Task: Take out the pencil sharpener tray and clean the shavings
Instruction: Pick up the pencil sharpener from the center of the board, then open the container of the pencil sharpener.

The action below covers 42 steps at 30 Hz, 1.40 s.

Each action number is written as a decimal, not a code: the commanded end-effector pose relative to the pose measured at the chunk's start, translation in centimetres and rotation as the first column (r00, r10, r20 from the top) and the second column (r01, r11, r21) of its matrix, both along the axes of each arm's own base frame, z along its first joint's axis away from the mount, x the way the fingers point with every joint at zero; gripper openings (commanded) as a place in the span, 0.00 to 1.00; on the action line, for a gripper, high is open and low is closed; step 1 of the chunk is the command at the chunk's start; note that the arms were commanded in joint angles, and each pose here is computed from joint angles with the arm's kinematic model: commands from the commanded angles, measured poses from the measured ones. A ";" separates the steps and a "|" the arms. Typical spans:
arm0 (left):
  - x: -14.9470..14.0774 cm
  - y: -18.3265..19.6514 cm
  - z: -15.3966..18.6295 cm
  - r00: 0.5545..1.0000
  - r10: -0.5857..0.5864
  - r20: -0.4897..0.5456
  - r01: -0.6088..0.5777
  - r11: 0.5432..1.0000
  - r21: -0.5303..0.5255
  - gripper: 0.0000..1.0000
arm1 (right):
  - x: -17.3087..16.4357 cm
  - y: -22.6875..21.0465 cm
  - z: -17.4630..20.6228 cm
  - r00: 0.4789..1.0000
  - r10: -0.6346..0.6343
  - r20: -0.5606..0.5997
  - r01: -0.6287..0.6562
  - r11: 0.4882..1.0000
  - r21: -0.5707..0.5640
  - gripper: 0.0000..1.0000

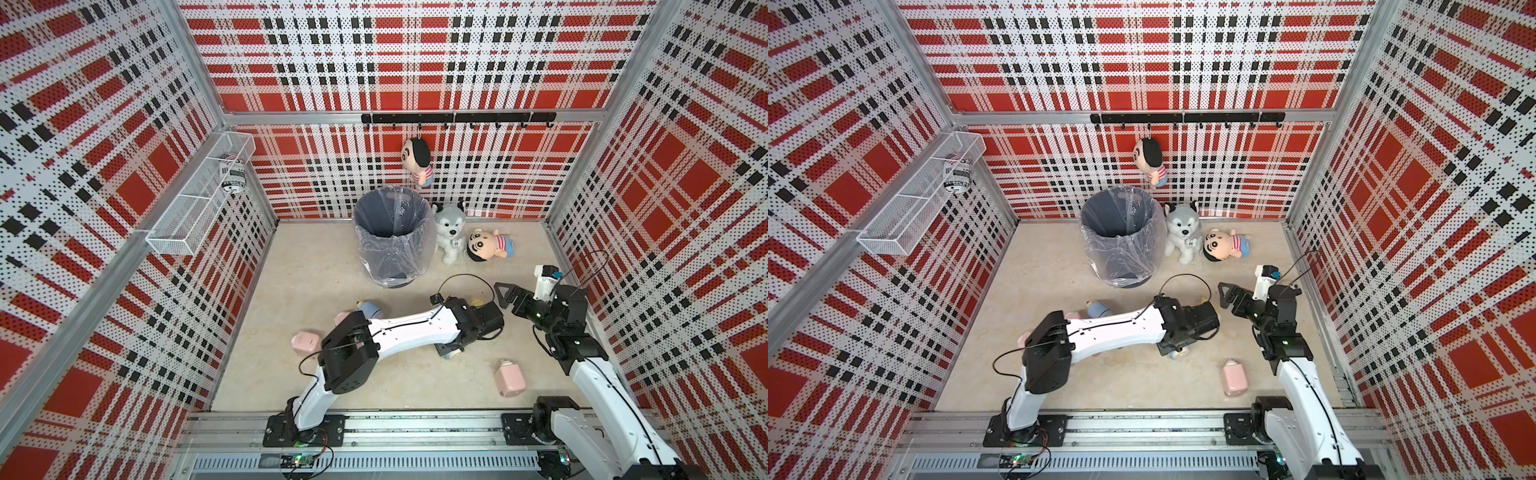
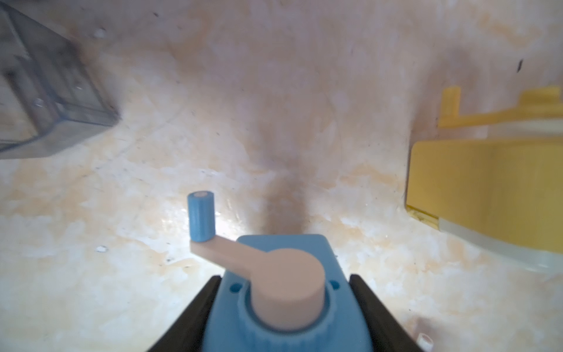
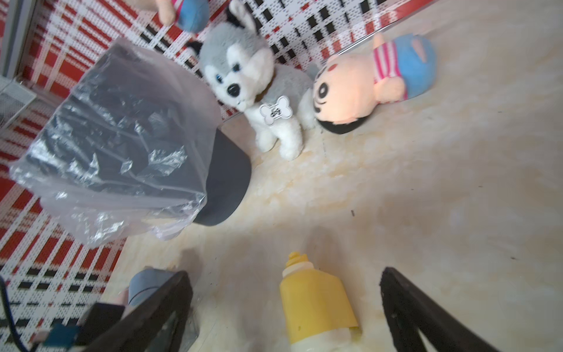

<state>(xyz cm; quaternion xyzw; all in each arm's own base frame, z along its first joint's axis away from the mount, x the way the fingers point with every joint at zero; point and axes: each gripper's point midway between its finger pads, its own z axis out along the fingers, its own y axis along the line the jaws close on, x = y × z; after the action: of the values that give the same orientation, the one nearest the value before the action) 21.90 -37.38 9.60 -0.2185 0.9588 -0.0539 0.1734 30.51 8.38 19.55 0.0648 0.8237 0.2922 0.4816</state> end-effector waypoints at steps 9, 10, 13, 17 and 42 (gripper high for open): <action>2.8 7.9 6.1 0.979 0.161 0.126 -0.143 0.980 -0.141 0.50 | -3.1 10.2 0.8 0.948 0.276 0.160 -0.244 0.950 -0.196 1.00; 3.0 8.6 6.1 0.978 0.171 0.124 -0.153 0.978 -0.145 0.50 | -3.4 10.7 0.5 0.944 0.286 0.166 -0.248 0.944 -0.216 1.00; 3.4 10.7 6.6 0.970 0.206 0.127 -0.182 0.968 -0.172 0.50 | -4.6 12.2 -0.3 0.923 0.333 0.191 -0.280 0.924 -0.259 1.00; 4.1 13.9 7.0 0.958 0.259 0.121 -0.231 0.951 -0.205 0.50 | -6.4 13.6 -1.5 0.893 0.394 0.217 -0.324 0.898 -0.299 1.00; 5.4 21.8 6.4 0.935 0.355 0.011 -0.335 0.893 -0.300 0.49 | -8.1 25.0 -1.7 0.694 0.613 0.377 -0.389 0.761 -0.520 1.00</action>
<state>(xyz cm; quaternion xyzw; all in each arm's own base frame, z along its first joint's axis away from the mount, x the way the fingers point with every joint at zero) 27.17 -15.39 15.54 -0.4161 0.8789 -0.1547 0.1743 22.28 31.80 15.54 -0.3363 0.7201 0.2459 0.5549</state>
